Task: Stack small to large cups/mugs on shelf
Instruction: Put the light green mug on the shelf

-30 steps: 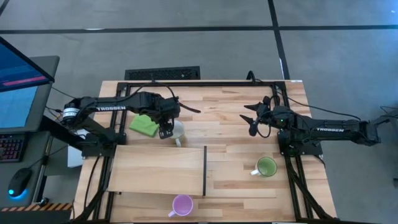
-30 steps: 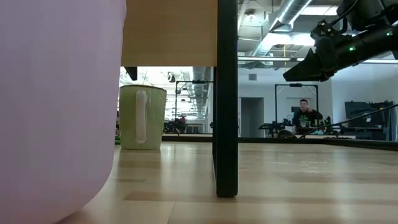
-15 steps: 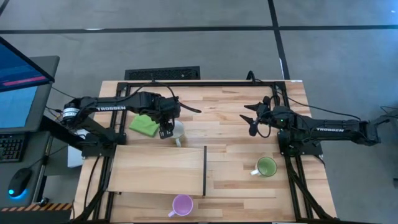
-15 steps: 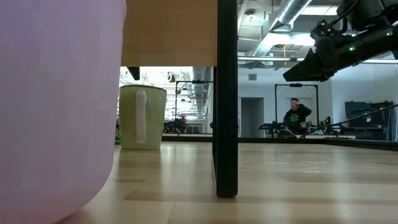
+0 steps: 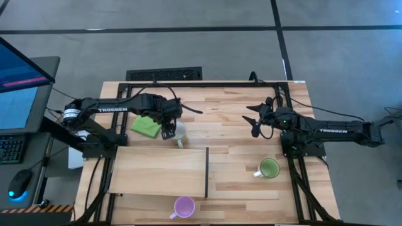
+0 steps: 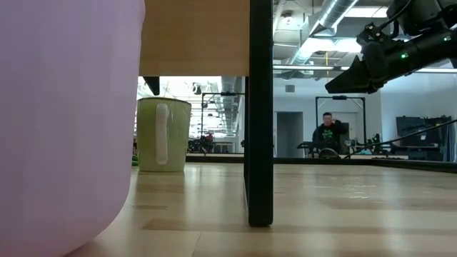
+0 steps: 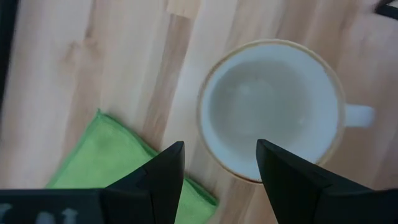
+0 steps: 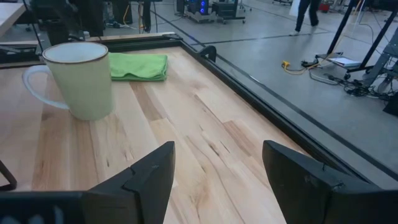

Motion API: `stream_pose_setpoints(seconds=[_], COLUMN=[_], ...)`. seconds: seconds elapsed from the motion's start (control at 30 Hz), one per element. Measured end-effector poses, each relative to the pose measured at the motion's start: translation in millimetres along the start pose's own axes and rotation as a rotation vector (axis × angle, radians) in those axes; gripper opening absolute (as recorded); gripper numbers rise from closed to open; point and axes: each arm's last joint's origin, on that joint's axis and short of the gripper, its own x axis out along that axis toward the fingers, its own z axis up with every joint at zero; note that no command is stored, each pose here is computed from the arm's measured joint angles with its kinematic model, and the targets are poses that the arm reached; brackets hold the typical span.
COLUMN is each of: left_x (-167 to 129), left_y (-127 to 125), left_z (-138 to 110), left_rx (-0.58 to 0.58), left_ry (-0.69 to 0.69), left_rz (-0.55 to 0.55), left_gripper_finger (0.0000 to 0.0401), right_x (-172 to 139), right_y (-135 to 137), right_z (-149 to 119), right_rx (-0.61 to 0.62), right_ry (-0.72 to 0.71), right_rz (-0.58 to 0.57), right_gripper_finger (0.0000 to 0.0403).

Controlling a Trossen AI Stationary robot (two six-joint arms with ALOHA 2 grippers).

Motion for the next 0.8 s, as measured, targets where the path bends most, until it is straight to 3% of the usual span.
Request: stream_pose_setpoints(seconds=[0.43, 0.8], left_x=[20, 21], left_y=[2, 5], left_z=[8, 10], left_rx=[-0.042, -0.067], left_ry=[0.039, 0.021], left_rz=[0.007, 0.037], left_gripper_finger=[0.0193, 0.0193], right_x=[1, 11], right_y=[0, 3], right_z=[-1, -8], right_rx=[-0.002, -0.019], right_ry=[0.006, 0.074], right_rz=[0.0, 0.004], right_gripper_finger=[0.0265, 0.0265])
